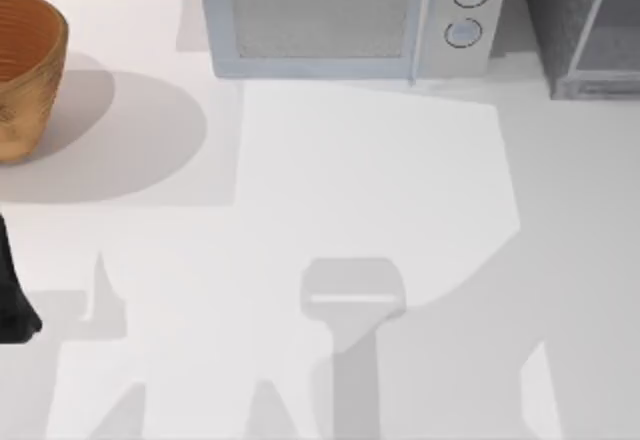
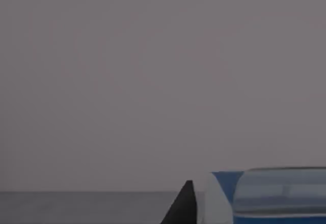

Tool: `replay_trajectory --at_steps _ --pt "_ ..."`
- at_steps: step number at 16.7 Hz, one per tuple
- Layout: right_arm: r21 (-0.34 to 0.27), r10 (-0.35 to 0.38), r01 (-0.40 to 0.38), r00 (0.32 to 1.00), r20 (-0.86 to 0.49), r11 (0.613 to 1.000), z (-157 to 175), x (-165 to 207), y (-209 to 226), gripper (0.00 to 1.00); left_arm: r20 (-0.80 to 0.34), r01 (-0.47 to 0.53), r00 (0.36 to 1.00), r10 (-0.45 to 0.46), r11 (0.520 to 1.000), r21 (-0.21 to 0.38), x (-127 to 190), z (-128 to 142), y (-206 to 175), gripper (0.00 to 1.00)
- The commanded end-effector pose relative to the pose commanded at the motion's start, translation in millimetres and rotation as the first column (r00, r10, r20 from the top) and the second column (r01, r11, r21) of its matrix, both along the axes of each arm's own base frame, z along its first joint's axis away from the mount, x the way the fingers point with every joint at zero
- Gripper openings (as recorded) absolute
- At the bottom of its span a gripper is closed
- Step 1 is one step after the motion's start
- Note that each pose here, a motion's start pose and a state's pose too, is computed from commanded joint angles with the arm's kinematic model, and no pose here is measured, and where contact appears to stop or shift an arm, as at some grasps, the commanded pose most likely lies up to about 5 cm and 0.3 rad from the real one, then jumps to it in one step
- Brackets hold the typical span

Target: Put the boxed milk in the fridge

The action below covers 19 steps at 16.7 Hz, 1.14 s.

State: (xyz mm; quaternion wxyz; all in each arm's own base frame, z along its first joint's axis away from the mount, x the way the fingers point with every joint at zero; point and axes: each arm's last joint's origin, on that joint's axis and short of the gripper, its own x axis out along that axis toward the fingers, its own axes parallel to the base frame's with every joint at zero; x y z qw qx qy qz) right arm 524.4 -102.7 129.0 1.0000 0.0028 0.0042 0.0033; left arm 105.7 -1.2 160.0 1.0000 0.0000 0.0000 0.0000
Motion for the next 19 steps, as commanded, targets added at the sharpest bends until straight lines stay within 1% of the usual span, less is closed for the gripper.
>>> replay_trajectory --at_steps 13,14,19 --pt "0.000 0.000 0.000 1.000 0.000 1.000 0.0 0.0 0.0 0.98 0.000 0.000 1.000 0.000 1.000 0.000 0.0 0.0 0.0 1.00" --pt "0.000 0.000 0.000 1.000 0.000 1.000 0.0 0.0 0.0 1.00 0.000 0.000 1.000 0.000 1.000 0.000 0.0 0.0 0.0 1.00" --pt "0.000 0.000 0.000 1.000 0.000 1.000 0.0 0.0 0.0 1.00 0.000 0.000 1.000 0.000 1.000 0.000 0.0 0.0 0.0 1.00"
